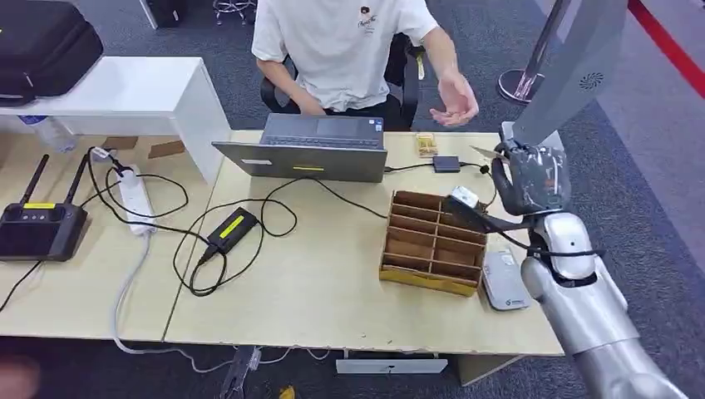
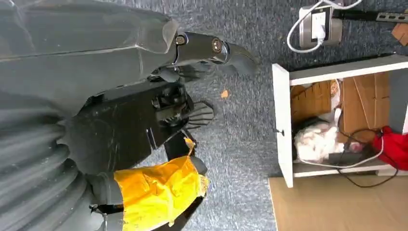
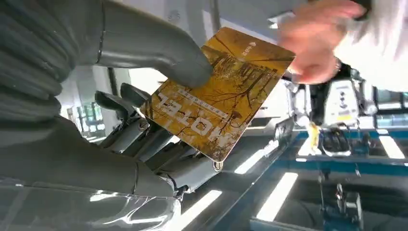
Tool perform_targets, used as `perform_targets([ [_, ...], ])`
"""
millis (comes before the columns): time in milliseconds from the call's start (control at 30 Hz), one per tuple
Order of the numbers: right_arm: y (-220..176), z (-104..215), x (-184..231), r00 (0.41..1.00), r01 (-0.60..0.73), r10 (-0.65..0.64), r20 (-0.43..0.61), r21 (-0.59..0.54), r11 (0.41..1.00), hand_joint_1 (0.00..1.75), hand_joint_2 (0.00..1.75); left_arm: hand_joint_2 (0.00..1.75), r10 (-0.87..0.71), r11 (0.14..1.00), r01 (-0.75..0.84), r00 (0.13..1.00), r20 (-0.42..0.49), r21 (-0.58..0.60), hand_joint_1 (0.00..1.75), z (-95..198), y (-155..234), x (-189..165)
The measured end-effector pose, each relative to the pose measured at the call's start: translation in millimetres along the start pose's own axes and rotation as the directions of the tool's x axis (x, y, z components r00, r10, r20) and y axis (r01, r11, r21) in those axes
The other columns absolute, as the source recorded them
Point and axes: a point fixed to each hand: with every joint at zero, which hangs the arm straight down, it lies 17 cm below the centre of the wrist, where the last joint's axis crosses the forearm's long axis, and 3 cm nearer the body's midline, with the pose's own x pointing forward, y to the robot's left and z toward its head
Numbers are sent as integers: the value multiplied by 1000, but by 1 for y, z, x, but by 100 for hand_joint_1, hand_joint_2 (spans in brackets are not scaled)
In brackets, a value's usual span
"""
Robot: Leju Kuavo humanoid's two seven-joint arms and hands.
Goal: Pass the card to the sensor for recognition and then transmit it.
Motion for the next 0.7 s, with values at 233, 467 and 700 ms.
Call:
perform_targets([
  [233,-43,-65,64,996,-14,19,86,-56,998,175,175,175,-39,999,39,999,-13,-13,0,-3,-8,1],
  [467,-42,-87,129,985,-29,36,170,-44,999,175,175,175,-66,998,66,997,-27,-22,0,-5,-16,-1],
  [700,-30,-82,152,977,-29,33,212,-23,999,0,175,175,-44,999,44,999,-25,-33,0,-5,-26,1],
])
